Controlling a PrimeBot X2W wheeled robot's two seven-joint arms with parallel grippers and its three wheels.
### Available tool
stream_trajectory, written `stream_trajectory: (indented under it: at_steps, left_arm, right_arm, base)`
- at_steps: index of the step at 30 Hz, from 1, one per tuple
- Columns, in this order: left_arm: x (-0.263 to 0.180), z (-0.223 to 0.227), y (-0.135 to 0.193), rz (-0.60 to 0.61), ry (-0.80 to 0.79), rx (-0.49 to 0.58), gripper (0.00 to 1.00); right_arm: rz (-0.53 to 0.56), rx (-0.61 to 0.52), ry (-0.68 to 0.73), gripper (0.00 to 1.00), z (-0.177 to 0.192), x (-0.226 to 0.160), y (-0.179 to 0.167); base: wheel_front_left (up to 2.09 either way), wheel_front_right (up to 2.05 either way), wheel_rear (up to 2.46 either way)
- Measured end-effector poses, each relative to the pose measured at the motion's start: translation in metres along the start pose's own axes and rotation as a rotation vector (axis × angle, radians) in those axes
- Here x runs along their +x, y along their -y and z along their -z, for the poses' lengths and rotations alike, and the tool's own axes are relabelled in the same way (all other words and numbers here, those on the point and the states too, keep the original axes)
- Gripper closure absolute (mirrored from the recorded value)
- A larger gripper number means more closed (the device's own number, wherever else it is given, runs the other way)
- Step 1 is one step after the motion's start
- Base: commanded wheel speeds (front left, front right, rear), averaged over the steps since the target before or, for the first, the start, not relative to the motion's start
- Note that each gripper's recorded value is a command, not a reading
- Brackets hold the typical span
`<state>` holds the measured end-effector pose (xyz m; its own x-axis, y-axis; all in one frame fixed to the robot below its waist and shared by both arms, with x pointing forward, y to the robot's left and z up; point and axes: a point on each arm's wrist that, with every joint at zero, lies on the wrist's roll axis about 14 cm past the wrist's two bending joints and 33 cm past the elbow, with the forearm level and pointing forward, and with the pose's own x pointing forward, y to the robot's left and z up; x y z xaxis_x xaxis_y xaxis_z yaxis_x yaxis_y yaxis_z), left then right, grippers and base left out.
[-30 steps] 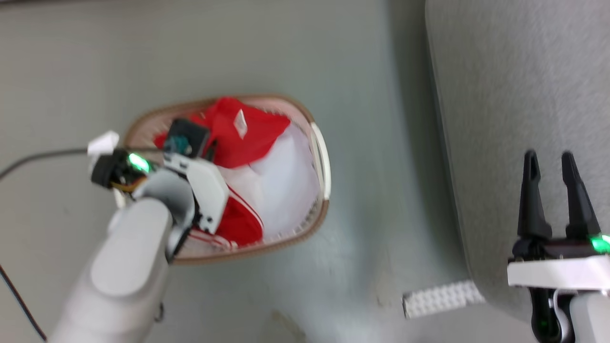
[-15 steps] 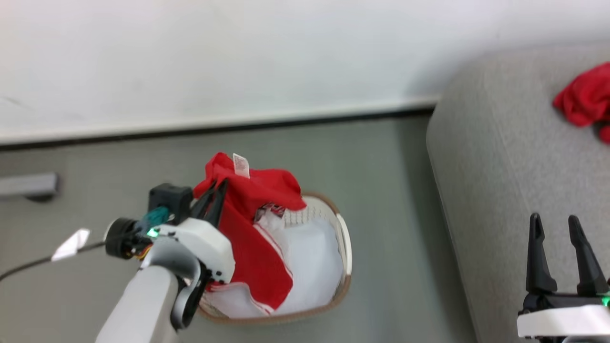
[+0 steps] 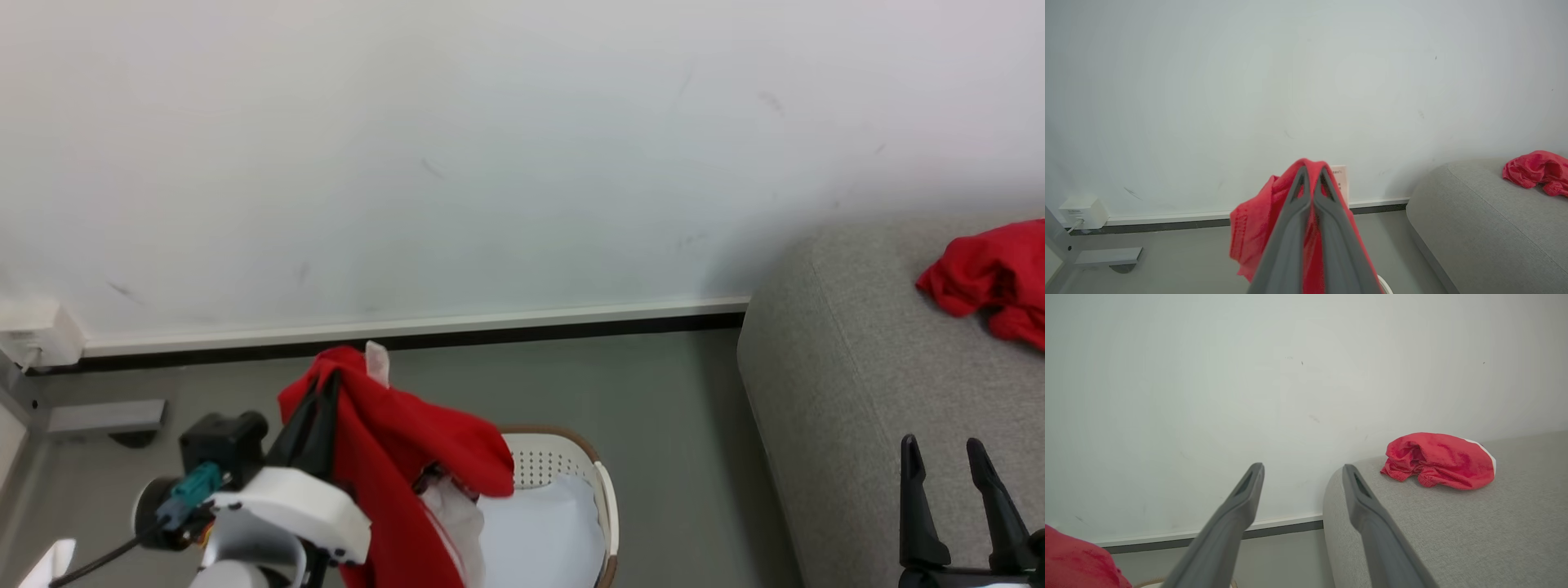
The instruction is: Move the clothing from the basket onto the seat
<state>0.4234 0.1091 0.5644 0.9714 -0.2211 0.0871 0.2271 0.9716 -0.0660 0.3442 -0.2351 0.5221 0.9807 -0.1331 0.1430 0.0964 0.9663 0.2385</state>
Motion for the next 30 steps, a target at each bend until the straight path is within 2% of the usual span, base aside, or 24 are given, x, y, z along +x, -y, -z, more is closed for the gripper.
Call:
stream_trajectory:
  at_steps: [8,13,18,21,30]
  left_arm:
    - [-0.023,-0.009,-0.009,-0.033,0.019,-0.005,1.0]
    - [-0.026,-0.018,-0.007,-0.024,0.036,0.002,1.0]
    - [-0.025,-0.031,0.009,0.038,0.057,-0.002,1.0]
    - [-0.023,-0.042,0.021,0.087,0.078,0.001,1.0]
    - [-0.019,-0.068,0.07,0.26,0.118,-0.004,1.0]
  right_arm:
    - [-0.028,-0.053,0.008,0.0,-0.005,-0.012,-0.003]
    - [-0.124,-0.087,0.016,0.0,-0.009,-0.011,-0.026]
    - [-0.286,-0.079,0.002,0.0,-0.01,-0.012,-0.063]
    - [-0.409,-0.055,0.018,0.0,-0.025,-0.007,-0.093]
    - [-0.748,-0.082,0.013,0.0,-0.058,-0.014,-0.174]
  base:
    - [0.0,0.0,0.0]
    - [0.0,0.0,0.0]
    - [0.0,0.0,0.0]
    - [0.0,0.0,0.0]
    - [0.0,0.0,0.0]
